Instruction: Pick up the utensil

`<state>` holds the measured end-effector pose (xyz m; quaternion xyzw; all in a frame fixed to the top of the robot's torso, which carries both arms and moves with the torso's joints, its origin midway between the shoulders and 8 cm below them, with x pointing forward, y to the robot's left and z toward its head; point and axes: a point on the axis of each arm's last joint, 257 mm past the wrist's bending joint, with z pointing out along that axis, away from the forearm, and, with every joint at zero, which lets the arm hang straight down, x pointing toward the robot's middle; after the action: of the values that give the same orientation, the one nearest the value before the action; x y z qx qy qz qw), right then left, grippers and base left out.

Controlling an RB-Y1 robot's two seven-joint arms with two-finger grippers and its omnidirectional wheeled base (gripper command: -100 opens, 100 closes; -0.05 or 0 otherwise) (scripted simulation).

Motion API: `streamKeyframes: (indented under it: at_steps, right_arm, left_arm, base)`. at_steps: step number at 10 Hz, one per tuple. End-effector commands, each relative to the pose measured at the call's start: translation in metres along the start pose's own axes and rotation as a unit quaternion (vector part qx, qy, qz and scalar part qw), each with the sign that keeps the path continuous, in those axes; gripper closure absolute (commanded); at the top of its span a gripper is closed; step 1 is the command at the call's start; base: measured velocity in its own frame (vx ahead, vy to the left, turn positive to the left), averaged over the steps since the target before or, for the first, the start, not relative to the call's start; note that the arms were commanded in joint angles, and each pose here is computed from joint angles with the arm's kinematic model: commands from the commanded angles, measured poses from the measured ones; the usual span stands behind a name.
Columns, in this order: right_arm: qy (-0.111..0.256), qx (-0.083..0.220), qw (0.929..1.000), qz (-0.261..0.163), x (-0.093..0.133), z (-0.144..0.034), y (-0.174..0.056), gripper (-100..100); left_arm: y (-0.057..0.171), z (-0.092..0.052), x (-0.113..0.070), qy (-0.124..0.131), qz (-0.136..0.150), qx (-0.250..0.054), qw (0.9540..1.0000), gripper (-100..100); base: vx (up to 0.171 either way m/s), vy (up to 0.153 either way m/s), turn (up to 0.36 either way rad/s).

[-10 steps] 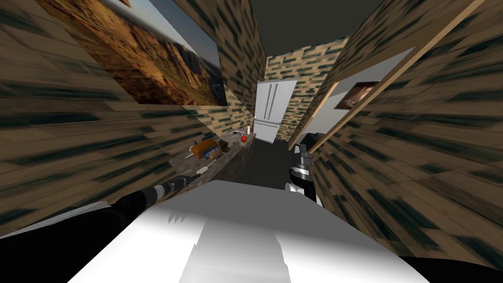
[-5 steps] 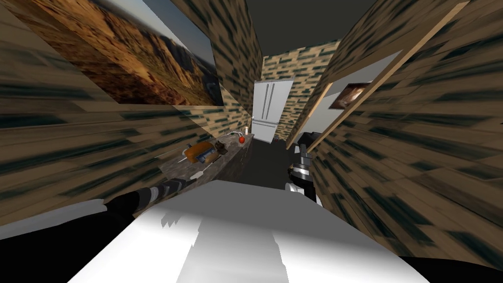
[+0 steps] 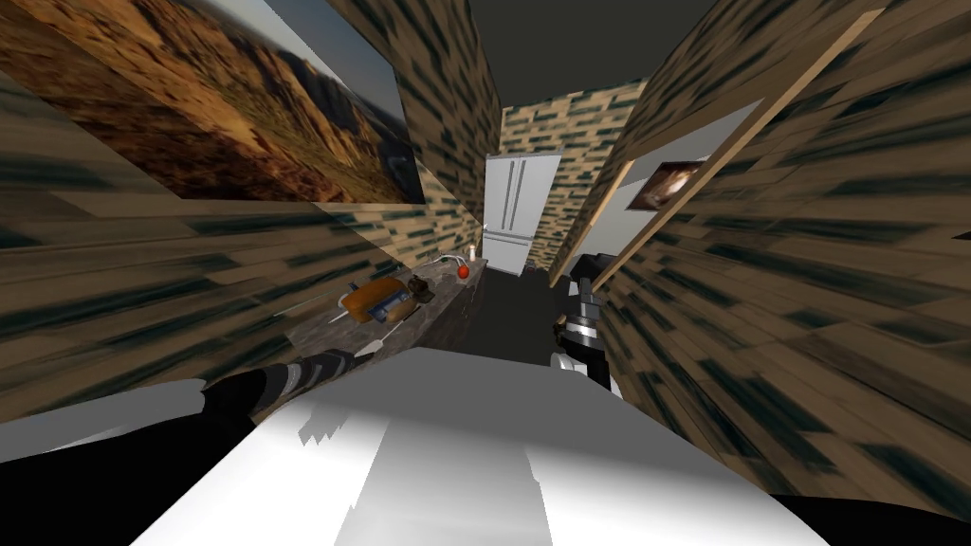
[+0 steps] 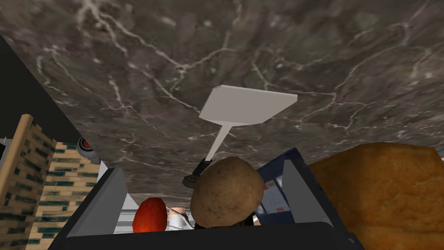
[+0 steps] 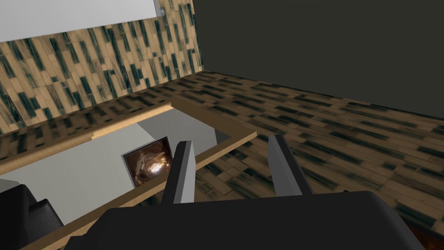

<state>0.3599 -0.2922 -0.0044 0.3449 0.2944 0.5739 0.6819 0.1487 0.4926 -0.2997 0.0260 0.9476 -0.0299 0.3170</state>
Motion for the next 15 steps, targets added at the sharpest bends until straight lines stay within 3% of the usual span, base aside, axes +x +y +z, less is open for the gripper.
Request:
streamKeyframes:
  at_steps: [1, 4, 8, 11, 12, 13, 14, 15]
  right_arm:
    - [0.0, 0.0, 1.0, 0.0, 0.0, 0.0, 0.0, 0]
    - [0.0, 0.0, 1.0, 0.0, 0.0, 0.0, 0.0, 0]
    - [0.0, 0.0, 1.0, 0.0, 0.0, 0.0, 0.0, 0]
    - [0.0, 0.0, 1.0, 0.0, 0.0, 0.0, 0.0, 0]
    - [0.0, 0.0, 1.0, 0.0, 0.0, 0.0, 0.0, 0]
    - [0.0, 0.0, 1.0, 0.0, 0.0, 0.0, 0.0, 0]
    - [0.0, 0.0, 1.0, 0.0, 0.0, 0.0, 0.0, 0]
    - [0.0, 0.0, 1.0, 0.0, 0.0, 0.0, 0.0, 0]
  left_arm:
    - [0.004, -0.002, 0.01, 0.026, 0.014, -0.001, 0.9996, -100]
    - [0.008, -0.004, 0.028, 0.068, 0.035, 0.002, 0.9971, -100]
    - [0.011, -0.007, 0.056, 0.131, 0.061, 0.011, 0.9895, -100]
    - [0.011, -0.01, 0.071, 0.162, 0.07, 0.017, 0.9841, -100]
    - [0.011, -0.009, 0.068, 0.156, 0.069, 0.016, 0.9853, -100]
    - [0.011, -0.009, 0.068, 0.157, 0.068, 0.016, 0.9852, 0]
    - [0.009, -0.007, 0.073, 0.156, 0.066, 0.014, 0.9855, -100]
    - [0.008, -0.006, 0.076, 0.155, 0.065, 0.013, 0.9856, -100]
  base:
    - [0.075, 0.005, -0.091]
    - [0.092, 0.007, -0.073]
    - [0.116, -0.003, -0.082]
    - [0.098, 0.005, -0.047]
    - [0.046, 0.003, -0.009]
    - [0.009, 0.001, 0.001]
    - [0.011, 0.006, -0.031]
    - [0.012, 0.015, -0.041]
